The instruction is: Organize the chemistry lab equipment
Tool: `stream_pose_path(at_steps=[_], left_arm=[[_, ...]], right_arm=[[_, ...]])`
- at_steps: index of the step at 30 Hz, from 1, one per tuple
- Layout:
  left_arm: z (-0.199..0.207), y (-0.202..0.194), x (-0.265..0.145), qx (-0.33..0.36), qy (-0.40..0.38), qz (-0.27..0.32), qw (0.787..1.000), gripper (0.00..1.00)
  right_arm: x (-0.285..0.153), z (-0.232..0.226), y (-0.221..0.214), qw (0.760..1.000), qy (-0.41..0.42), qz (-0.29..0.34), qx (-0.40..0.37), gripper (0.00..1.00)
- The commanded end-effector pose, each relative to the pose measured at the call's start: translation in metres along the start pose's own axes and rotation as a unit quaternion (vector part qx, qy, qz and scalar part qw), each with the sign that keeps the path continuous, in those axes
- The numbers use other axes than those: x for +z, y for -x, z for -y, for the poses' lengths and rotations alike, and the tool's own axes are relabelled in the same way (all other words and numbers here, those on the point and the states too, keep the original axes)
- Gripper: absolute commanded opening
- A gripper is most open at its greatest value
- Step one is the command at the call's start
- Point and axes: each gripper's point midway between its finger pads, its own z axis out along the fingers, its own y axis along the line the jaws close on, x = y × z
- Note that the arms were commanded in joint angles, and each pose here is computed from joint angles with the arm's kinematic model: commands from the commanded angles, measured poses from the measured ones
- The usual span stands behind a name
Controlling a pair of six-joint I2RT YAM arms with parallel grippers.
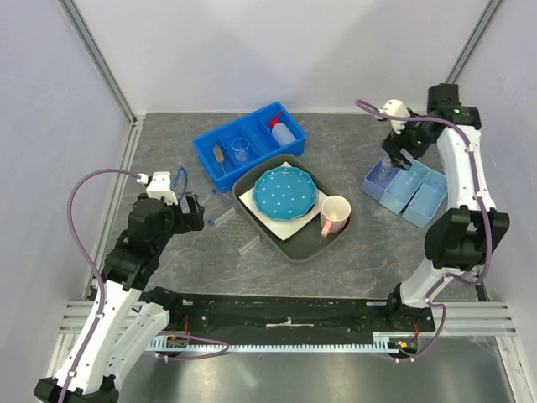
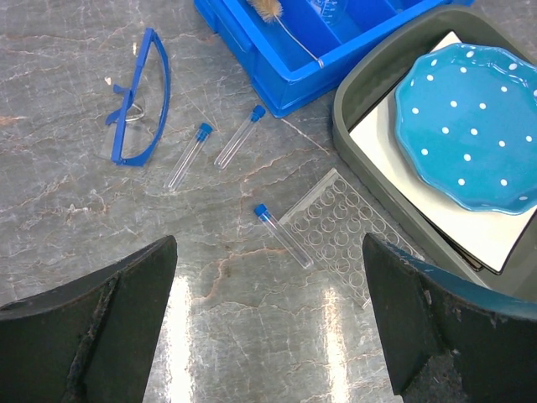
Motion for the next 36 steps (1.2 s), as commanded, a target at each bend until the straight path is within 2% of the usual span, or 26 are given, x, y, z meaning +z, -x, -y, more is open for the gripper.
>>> stream_pose_path(at_steps=[1,14,27,36], left_arm=[[0.004,0.008,0.002,0.013,-0.015,0.02,1.0,0.97],[0.006,0.008,0.002,0.012,-0.019,0.021,1.0,0.98],[0.007,0.007,0.003,0.013,-0.022,0.018,1.0,0.98],[0.008,0.008,0.002,0.013,-0.024,0.02,0.999,0.98]], right_arm=[[-0.001,0.03,-0.038,0.999,-0.013,-0.035,0.006,0.5],[0.06,0.035,-0.108,0.992,0.021,-0.108,0.057,0.51],[0.081,0.023,-0.135,0.988,0.029,-0.134,0.077,0.53],[0.114,0.021,-0.147,0.986,0.03,-0.13,0.104,0.6]])
